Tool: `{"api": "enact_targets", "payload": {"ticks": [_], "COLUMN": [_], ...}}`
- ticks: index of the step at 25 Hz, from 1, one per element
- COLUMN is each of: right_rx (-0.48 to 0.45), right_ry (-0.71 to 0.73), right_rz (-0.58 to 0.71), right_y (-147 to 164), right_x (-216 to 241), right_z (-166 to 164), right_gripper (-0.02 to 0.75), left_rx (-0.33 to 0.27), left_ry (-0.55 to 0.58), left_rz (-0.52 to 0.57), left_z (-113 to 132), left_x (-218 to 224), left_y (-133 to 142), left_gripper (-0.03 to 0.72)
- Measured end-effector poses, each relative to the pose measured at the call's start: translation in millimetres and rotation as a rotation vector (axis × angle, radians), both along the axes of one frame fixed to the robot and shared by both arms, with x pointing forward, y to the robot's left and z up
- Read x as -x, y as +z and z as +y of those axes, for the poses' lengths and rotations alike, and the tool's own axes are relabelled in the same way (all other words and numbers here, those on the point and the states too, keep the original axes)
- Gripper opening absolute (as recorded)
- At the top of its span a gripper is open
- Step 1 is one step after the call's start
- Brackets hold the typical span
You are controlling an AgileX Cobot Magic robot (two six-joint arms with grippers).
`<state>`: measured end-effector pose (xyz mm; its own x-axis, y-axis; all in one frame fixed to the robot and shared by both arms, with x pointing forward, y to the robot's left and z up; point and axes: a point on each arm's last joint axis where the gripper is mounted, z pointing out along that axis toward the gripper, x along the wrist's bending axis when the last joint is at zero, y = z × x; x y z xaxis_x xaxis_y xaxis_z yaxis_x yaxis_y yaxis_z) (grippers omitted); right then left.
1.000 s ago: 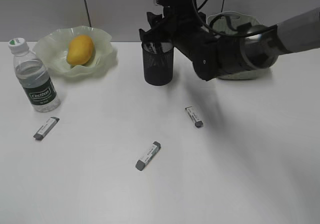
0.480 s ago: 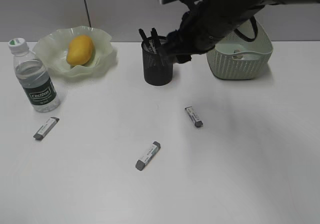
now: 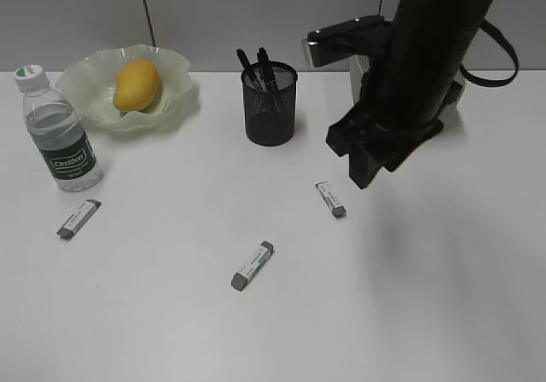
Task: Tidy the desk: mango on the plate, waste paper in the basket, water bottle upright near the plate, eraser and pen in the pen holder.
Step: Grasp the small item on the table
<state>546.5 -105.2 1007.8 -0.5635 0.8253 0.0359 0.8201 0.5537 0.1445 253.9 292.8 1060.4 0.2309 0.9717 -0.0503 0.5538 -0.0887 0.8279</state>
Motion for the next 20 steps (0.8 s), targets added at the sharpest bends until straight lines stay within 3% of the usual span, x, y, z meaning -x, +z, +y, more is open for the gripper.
{"api": "enact_targets", "payload": {"ticks": [3, 6, 16, 20], "right_rx": [0.070, 0.065, -0.118, -0.164], "right_ry": [-0.031, -0.045, -0.082, -0.085], "right_rz": [0.039, 0.003, -0.280, -0.348], "right_y": [9, 28, 134, 150], "right_x": [8, 15, 77, 121], "right_z": [-9, -16, -54, -81], "right_gripper": [0.430, 0.506, 0.545, 0.545], "left_rx": [0.000, 0.000, 0.000, 0.000], "left_ry": [0.000, 0.000, 0.000, 0.000], "left_rz": [0.000, 0.000, 0.000, 0.000], "left_z": [0, 0, 0, 0], "left_x": [0, 0, 0, 0], "left_y": [0, 0, 0, 0], "left_gripper": [0.413, 0.399, 0.353, 0.347]}}
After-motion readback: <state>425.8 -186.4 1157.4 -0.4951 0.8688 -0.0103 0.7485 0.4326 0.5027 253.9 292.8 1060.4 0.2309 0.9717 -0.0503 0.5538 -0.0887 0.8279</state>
